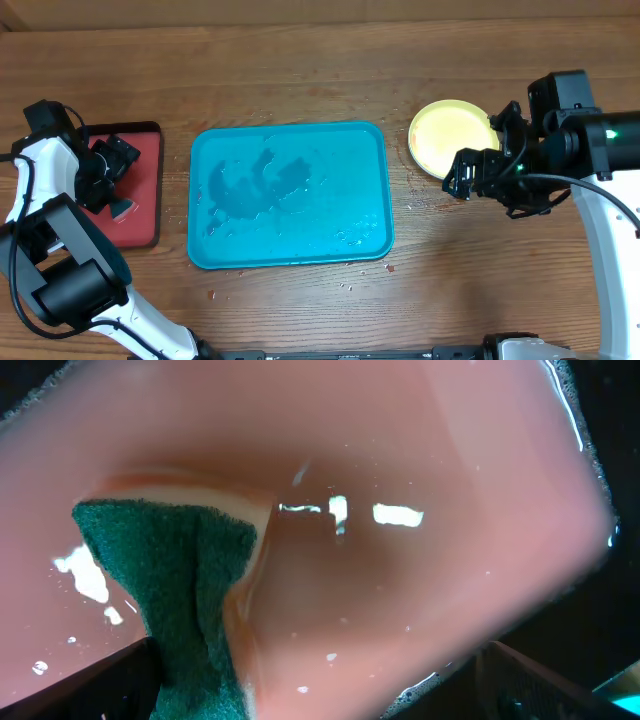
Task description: Clean dirty plates on tray and stack at the side
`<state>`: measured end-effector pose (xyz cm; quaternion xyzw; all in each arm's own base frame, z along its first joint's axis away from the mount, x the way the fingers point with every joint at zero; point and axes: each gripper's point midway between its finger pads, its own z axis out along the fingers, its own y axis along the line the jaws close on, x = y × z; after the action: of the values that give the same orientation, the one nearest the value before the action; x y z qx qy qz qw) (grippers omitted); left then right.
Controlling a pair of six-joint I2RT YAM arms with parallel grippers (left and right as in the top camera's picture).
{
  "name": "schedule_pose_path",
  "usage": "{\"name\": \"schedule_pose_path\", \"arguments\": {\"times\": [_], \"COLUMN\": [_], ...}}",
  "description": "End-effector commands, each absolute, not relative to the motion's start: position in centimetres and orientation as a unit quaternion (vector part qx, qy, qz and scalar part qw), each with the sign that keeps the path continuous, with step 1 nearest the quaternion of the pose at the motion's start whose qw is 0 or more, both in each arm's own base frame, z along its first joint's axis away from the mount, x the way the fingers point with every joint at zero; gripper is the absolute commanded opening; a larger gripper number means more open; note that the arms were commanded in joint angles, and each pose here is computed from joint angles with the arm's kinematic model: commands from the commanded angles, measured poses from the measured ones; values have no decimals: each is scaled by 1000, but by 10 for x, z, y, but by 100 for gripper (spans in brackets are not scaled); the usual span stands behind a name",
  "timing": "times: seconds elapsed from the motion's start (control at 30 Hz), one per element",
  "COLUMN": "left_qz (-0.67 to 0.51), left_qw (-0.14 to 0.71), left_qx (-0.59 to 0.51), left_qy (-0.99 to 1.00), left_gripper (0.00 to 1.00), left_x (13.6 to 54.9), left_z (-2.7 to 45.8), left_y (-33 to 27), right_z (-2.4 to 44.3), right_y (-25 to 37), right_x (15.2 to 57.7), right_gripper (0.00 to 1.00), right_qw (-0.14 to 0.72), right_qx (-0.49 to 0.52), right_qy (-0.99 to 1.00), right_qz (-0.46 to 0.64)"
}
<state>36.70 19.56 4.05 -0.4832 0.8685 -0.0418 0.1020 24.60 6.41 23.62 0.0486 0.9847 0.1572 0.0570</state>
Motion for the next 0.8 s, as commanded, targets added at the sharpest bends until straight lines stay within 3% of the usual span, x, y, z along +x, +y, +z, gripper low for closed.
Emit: {"name": "schedule_pose_path", "arguments": {"times": [0.0,0.37,0.77], "left_qz": [-51,-51,-50], "left_qw": [98,98,98], "left_qx": [-480,-480,-481], "left_qy": [870,870,870], "left_gripper": [100,100,100], "left_x": [368,368,368], "left_z": [38,38,38], "left_y": [191,191,192], "right_z": [236,243,225], "right_y": [64,77,71], "right_x": [251,282,230], "right_gripper": [100,100,100], "right_qw": [68,209,517], "right_qx": [46,5,-46], "right_qy": [985,961,832], "right_qz": [154,183,195]}}
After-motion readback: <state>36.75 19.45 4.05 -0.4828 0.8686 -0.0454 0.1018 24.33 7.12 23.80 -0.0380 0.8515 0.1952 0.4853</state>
